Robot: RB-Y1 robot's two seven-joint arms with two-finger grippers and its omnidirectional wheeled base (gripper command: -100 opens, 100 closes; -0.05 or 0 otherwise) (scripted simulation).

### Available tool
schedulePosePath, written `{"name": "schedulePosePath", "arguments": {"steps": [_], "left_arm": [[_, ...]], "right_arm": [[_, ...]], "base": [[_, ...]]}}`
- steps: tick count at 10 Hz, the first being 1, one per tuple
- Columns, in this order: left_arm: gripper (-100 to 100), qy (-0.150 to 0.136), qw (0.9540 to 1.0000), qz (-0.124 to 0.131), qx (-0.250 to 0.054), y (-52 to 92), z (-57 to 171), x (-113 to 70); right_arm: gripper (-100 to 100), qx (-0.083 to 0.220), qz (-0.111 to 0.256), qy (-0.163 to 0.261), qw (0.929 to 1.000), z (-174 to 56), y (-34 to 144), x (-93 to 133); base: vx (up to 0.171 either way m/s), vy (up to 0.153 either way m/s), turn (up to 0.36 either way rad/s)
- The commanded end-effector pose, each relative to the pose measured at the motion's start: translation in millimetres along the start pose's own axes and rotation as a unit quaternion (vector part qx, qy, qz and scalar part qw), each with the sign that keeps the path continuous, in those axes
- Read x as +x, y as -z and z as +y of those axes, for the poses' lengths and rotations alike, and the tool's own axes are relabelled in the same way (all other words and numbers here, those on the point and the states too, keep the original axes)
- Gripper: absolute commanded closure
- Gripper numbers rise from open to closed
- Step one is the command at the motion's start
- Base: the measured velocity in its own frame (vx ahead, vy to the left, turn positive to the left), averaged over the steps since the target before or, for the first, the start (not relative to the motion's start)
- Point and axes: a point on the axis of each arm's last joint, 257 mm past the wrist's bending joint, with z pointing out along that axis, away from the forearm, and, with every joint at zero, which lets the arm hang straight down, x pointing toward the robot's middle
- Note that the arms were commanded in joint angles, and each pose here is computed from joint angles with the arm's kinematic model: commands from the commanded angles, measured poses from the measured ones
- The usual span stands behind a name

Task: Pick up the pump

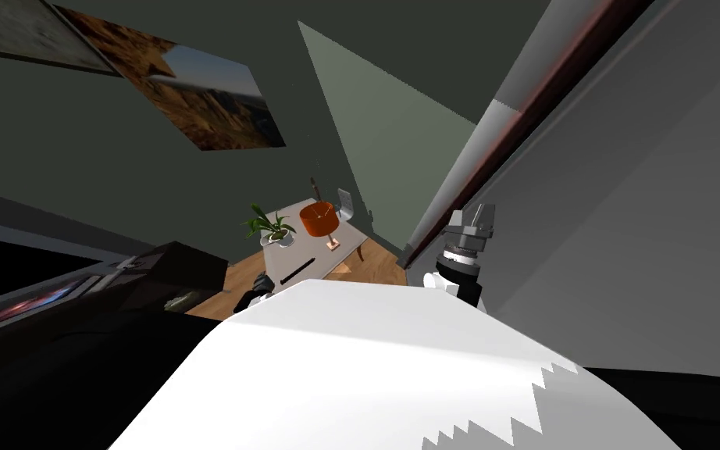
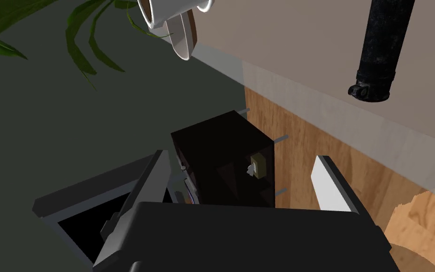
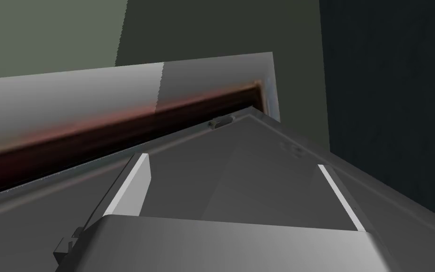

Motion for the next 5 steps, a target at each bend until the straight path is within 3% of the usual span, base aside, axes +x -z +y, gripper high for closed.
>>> {"name": "schedulePosePath", "arguments": {"steps": [1, 3, 4, 5], "left_arm": [[-100, 0.026, 0.9984, -0.023, -0.045, 4.2, 34.9, -25.2], [-100, 0.026, 0.9982, -0.023, -0.049, 4.5, 37.9, -25.7], [-100, 0.044, 0.9954, -0.037, -0.077, 6.8, 59.2, -39.6], [-100, 0.044, 0.9954, -0.037, -0.077, 6.8, 59.2, -39.6]], "right_arm": [[0, 0.000, 0.000, 0.000, 1.0000, 0.0, 0.0, 0.0], [0, 0.000, 0.000, 0.000, 1.0000, 0.0, 0.1, -0.1], [0, 0.000, 0.000, 0.000, 1.0000, 0.0, 0.1, -0.1], [0, 0.000, 0.000, 0.000, 1.0000, 0.0, 0.0, 0.0]], "base": [[-0.003, 0.032, -0.417], [-0.001, 0.022, -0.088], [0.008, 0.007, -0.251], [0.005, 0.017, -0.196]]}}
